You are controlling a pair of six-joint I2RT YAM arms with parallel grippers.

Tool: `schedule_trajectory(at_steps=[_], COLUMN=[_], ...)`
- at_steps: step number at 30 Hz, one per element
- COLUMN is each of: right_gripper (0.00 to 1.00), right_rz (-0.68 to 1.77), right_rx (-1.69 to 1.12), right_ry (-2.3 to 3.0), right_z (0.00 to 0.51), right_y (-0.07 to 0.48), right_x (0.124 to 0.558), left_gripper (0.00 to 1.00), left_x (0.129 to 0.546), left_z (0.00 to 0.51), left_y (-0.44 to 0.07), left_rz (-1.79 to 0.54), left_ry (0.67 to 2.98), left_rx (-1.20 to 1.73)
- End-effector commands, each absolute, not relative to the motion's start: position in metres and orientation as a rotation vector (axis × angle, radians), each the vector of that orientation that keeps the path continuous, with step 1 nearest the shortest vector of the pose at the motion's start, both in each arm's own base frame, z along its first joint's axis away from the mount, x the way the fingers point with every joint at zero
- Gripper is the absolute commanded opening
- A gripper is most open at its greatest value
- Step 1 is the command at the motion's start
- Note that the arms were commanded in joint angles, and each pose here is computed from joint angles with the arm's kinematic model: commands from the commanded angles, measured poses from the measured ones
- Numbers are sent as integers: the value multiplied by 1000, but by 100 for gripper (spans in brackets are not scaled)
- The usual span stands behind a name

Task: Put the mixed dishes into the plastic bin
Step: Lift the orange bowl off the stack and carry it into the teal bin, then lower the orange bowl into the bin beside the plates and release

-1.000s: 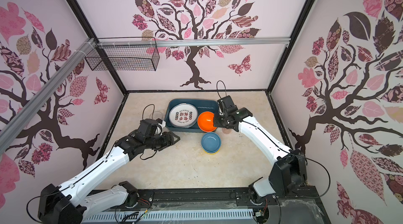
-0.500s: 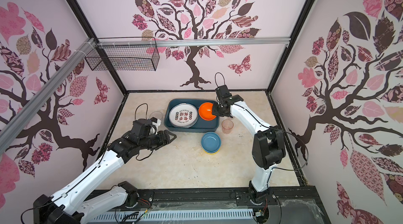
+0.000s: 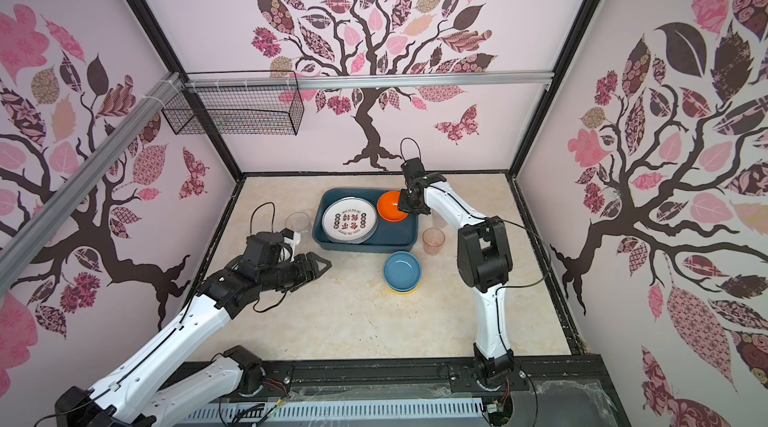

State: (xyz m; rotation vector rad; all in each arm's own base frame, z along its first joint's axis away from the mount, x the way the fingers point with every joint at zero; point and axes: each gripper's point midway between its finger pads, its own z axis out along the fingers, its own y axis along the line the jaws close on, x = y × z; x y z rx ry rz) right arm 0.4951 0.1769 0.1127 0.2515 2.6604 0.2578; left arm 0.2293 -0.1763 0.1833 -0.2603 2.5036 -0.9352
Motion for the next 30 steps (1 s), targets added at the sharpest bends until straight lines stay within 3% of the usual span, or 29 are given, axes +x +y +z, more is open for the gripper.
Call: schedule_trajectory(at_steps=[1,30], right_gripper=[1,3], right_rz=[245,244], right_rx=[303,338], right_ry=[2649,2705], right_z=[104,62], right_y=[173,177], right_x=[510,538], left_gripper=[69,69], left_x=[225,221], left_z=[170,157], left_y=[-170,-167], left_rz=[-905,-900], left_ry=[2531,2560], left_rx=[-287,-329])
